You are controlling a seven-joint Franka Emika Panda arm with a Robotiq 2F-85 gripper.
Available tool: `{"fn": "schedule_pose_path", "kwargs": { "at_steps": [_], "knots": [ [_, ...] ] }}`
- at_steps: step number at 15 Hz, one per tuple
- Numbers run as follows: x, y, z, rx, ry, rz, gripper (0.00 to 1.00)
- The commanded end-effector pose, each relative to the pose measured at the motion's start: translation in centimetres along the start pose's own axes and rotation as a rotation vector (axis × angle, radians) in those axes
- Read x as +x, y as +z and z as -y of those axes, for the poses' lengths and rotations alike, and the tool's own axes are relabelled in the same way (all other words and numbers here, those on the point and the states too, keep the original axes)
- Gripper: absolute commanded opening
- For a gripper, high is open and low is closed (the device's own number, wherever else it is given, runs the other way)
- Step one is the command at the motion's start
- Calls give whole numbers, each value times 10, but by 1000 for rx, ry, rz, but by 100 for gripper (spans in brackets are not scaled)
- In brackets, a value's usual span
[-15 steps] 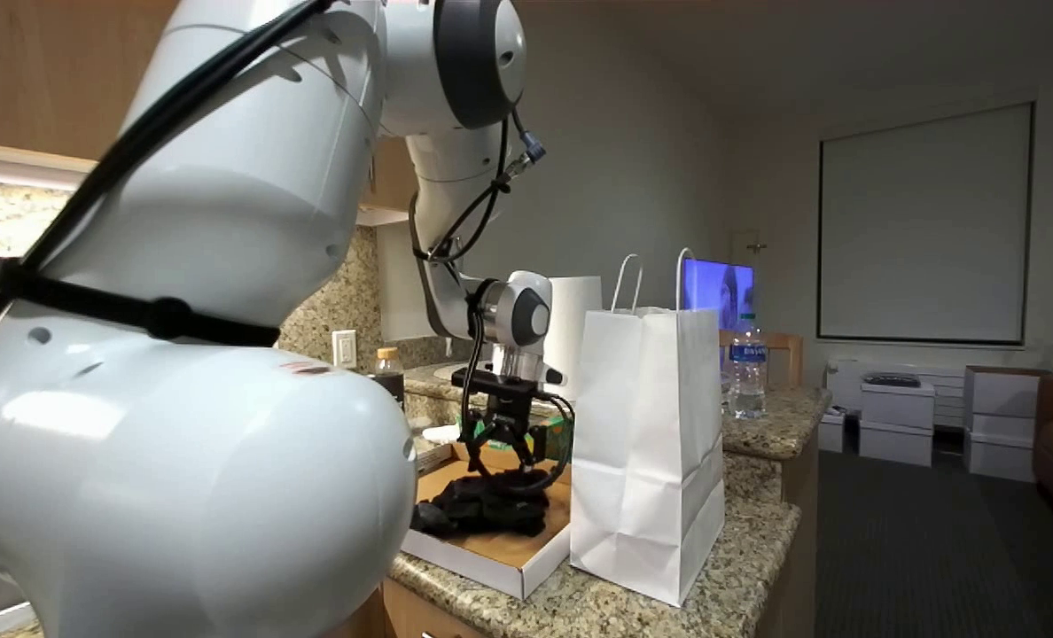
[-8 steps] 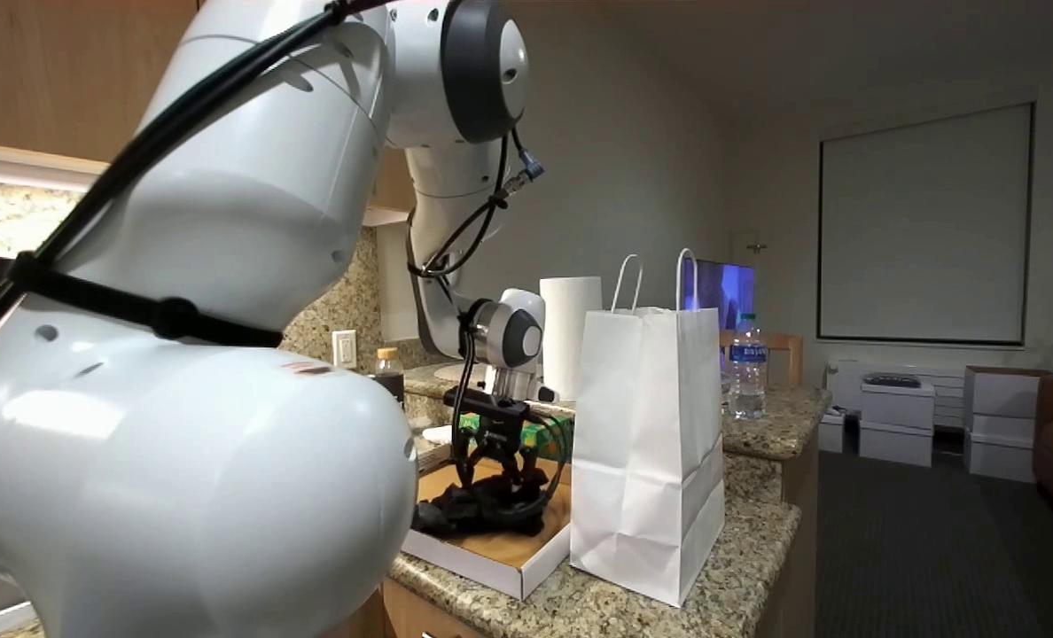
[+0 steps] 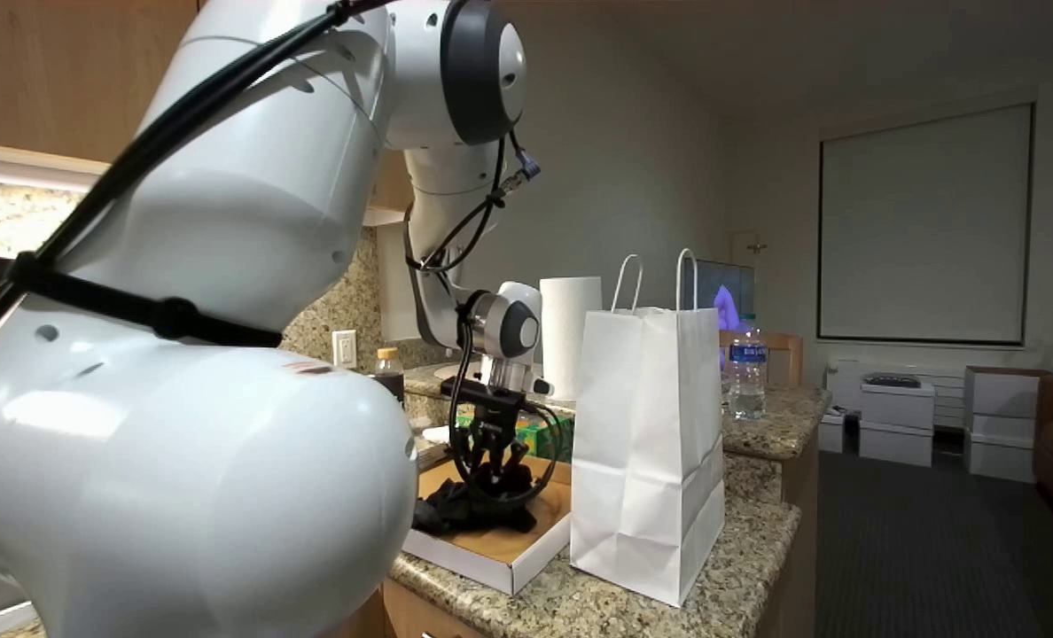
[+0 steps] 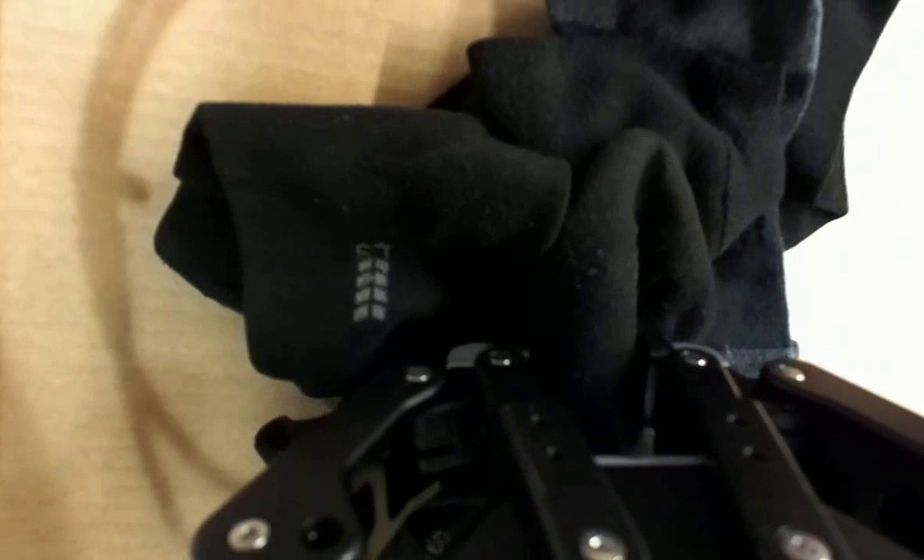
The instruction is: Put the socks in the bag
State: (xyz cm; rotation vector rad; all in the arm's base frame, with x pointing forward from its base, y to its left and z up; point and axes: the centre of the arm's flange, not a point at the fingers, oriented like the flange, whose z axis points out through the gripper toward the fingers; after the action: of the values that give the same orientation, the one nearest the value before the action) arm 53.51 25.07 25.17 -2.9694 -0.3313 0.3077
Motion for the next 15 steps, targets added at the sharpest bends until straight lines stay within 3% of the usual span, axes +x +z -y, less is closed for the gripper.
{"fn": "schedule_pose_path", "kwargs": {
  "at_steps": [1,4,8,15],
  "knots": [
    [6,-15,9,15,-2,13,9],
    [6,-34,17,0,-27,24,5],
    [2,-74,28,-18,-55,47,8],
    [-23,-191,51,-50,-106,143,8]
  ]
}}
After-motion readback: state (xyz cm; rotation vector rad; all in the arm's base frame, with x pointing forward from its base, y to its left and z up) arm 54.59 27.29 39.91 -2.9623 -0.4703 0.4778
